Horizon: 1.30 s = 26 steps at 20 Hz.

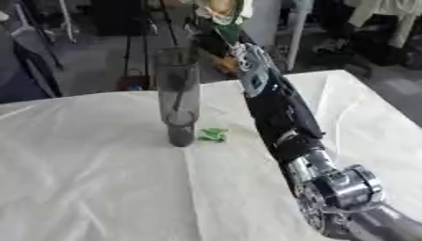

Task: Arrange flowers into the vase.

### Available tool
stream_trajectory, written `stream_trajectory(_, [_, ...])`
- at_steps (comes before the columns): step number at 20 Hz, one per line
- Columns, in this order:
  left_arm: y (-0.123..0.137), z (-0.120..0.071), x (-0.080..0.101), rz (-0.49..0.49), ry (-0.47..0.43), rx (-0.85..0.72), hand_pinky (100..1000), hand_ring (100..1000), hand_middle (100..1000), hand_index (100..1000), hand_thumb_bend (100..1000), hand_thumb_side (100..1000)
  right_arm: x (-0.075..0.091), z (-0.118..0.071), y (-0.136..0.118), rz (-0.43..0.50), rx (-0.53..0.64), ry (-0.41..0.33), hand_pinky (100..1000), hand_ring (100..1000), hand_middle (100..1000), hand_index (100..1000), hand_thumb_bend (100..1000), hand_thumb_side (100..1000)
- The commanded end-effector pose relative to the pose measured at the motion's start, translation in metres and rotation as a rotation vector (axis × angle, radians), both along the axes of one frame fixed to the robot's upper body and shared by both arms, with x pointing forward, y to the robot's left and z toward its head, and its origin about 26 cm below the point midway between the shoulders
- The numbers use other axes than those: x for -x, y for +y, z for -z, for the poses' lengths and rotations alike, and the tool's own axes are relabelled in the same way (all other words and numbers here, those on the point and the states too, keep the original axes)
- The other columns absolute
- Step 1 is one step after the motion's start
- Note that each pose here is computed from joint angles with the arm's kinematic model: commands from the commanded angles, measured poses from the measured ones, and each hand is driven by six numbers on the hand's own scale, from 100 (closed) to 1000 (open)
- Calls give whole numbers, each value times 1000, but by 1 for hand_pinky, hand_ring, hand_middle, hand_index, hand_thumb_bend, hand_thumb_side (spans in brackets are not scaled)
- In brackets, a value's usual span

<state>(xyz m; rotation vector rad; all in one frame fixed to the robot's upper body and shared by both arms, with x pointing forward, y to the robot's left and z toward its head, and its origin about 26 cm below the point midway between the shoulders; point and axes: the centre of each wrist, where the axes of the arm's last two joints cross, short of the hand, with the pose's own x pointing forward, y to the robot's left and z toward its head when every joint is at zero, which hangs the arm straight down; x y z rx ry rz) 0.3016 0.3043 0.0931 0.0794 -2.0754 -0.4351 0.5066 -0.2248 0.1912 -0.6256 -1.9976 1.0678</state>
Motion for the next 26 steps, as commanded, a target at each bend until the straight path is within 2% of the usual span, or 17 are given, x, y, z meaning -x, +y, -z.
stream_trajectory(1, [6, -10, 0, -6, -26, -29, 763, 736, 728, 785, 730, 961, -2, -23, -7, -1, 21, -41, 340, 489, 321, 462, 100, 1000])
stream_trajectory(5, [6, -10, 0, -6, -24, -30, 763, 736, 728, 784, 728, 961, -4, -26, -6, -15, 44, -35, 345, 493, 324, 462, 100, 1000])
stream_trajectory(9, [6, -10, 0, -5, -24, -31, 763, 736, 728, 784, 729, 961, -5, -21, -5, -32, 80, -11, 355, 501, 332, 468, 100, 1000])
stream_trajectory(15, [7, -10, 0, -6, -23, -30, 763, 736, 728, 785, 729, 962, -6, -16, -4, -59, 153, 10, 395, 536, 388, 516, 100, 1000])
stream_trajectory(17, [7, -9, 0, -5, -23, -30, 763, 736, 728, 785, 729, 962, -6, -15, -5, -68, 178, 15, 444, 563, 428, 543, 100, 1000])
stream_trajectory(21, [7, -9, 0, -6, -23, -31, 763, 736, 728, 785, 728, 962, -6, -14, -6, -79, 214, 23, 624, 653, 533, 606, 100, 1000])
stream_trajectory(23, [7, -9, 0, -6, -23, -31, 763, 737, 728, 785, 728, 962, -6, -14, -6, -80, 222, 25, 681, 685, 561, 618, 100, 1000])
stream_trajectory(26, [7, -9, 0, -7, -22, -31, 763, 737, 728, 785, 728, 962, -6, -15, -7, -78, 223, 27, 679, 688, 557, 619, 100, 1000])
